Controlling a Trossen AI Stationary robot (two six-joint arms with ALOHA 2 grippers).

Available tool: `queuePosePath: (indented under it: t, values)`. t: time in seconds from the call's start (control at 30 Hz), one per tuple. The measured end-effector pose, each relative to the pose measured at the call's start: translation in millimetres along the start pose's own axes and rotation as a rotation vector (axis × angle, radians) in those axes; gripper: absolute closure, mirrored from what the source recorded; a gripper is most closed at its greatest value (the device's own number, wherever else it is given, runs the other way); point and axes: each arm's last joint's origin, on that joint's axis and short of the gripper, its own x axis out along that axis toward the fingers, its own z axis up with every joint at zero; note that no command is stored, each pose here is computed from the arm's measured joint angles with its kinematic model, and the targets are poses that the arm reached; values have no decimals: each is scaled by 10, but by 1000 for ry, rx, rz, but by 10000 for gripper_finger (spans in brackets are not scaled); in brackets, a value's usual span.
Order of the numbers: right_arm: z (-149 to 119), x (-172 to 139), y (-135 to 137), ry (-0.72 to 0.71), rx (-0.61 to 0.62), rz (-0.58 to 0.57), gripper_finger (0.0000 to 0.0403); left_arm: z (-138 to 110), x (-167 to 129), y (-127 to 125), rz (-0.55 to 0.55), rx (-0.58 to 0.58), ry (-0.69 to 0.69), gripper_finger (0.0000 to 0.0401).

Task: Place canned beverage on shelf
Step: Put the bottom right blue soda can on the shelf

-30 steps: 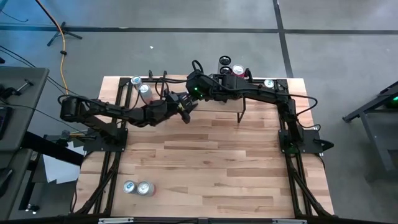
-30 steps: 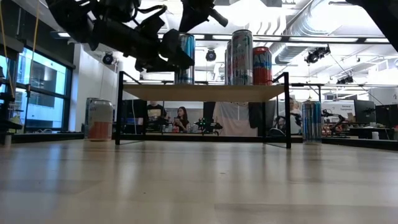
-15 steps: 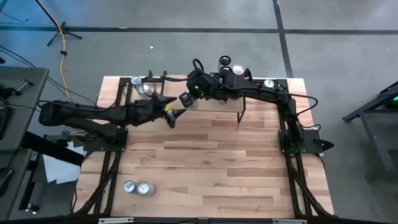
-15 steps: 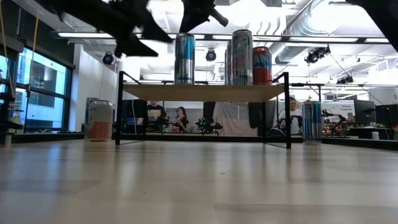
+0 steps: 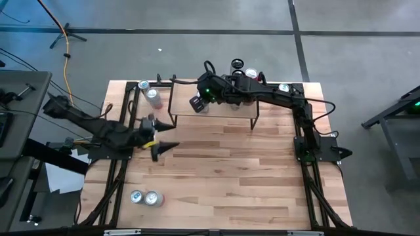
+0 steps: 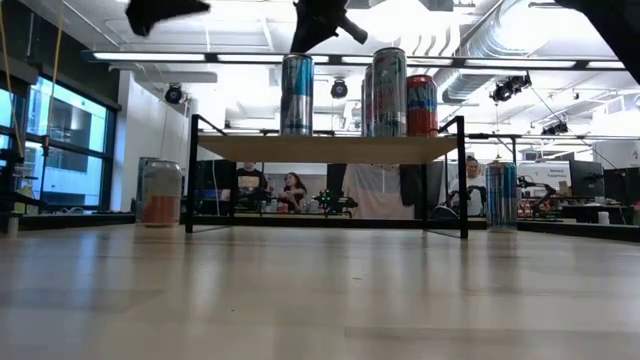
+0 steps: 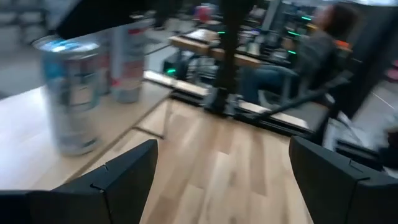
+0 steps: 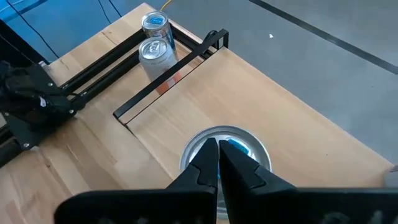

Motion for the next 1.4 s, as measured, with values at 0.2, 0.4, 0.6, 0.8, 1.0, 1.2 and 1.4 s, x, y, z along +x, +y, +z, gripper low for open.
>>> queuePosePath:
  t: [0.2,0.4,0.6,0.8,1.0,1.2,1.4]
  values:
    - [9,9,-19,2,-11,-2,403,15,-89,-52,-30,46,-18,82]
    - [6,-225,-2,2,-96,36,403,15,-88,-51,-26,46,-19,82]
    - [-241,-975,133,29,-273,43,403,15,-88,-51,-26,46,-20,82]
    - [-723,-1643,198,95,-331,-79,403,38,-90,-57,-33,31,-39,82]
    - [-1253,-2019,271,60,-247,-12,403,41,-89,-62,-48,44,-40,82]
    - [-2040,-2020,65,117,-51,25,403,37,-89,-69,-71,46,-32,82]
    - [-2491,-1953,-62,64,114,296,403,29,-88,-66,-67,150,-28,82]
